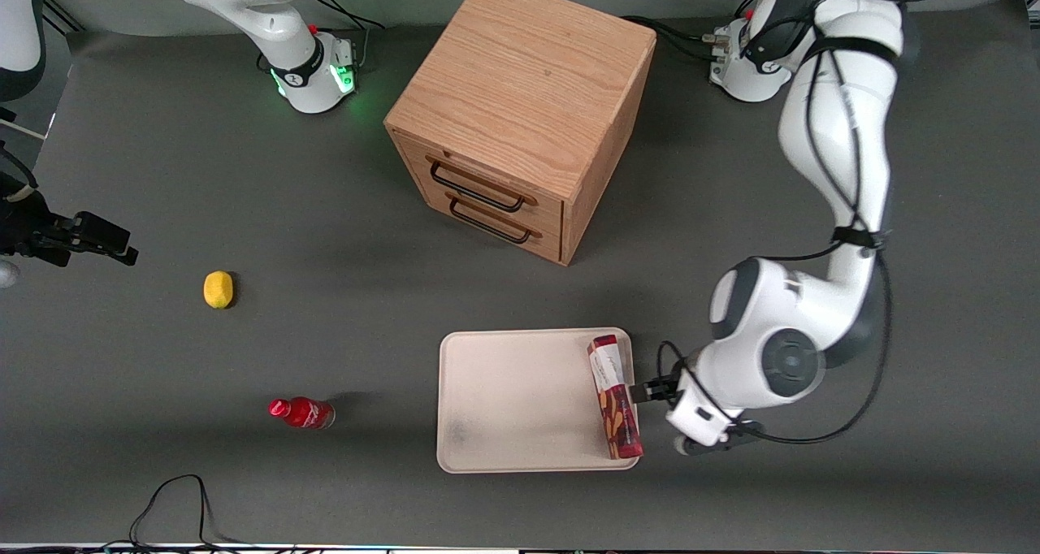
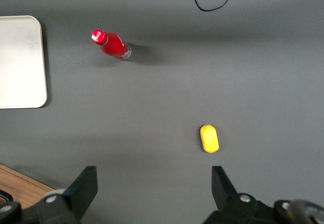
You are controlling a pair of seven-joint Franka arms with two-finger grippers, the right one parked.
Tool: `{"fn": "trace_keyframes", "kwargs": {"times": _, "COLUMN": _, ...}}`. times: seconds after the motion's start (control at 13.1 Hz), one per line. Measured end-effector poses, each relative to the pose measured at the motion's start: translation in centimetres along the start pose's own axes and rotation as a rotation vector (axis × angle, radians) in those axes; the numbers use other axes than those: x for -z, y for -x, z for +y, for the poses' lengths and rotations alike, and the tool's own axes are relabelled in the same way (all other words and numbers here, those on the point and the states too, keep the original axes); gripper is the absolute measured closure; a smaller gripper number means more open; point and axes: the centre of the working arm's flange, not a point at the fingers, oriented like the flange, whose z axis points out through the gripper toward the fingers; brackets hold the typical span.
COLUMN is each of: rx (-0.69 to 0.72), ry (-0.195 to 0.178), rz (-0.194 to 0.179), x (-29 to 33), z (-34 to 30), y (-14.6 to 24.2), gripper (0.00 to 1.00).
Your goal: Place red cookie box on tray
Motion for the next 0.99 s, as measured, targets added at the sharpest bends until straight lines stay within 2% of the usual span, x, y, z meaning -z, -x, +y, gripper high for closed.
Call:
{"fn": "trace_keyframes", "kwargs": {"times": 0.15, "rx": -0.003, "ry": -0.01, "rz": -0.043, "x": 5.9, "z": -2.7, "y": 0.7, "gripper": 0.0}}
{"fn": "trace_keyframes", "kwargs": {"times": 0.23, "rx": -0.005, "ry": -0.019, "rz": -0.051, "x": 8.2, "z": -3.7, "y": 1.3, "gripper": 0.0}}
{"fn": "trace_keyframes", "kwargs": {"times": 0.46, "rx": -0.025, "ry": -0.059, "rz": -0.069, "x": 12.3, "z": -6.6, "y": 4.1, "gripper": 0.0}}
{"fn": "trace_keyframes", "kwargs": {"times": 0.77, "rx": -0.034, "ry": -0.149, "rz": -0.093, "x": 15.6, "z": -11.0, "y": 8.6, "gripper": 0.0}}
{"fn": "trace_keyframes", "kwargs": {"times": 0.99, "rx": -0.042, "ry": -0.181, "rz": -0.101, "x": 18.0, "z": -17.5, "y": 10.2, "gripper": 0.0}}
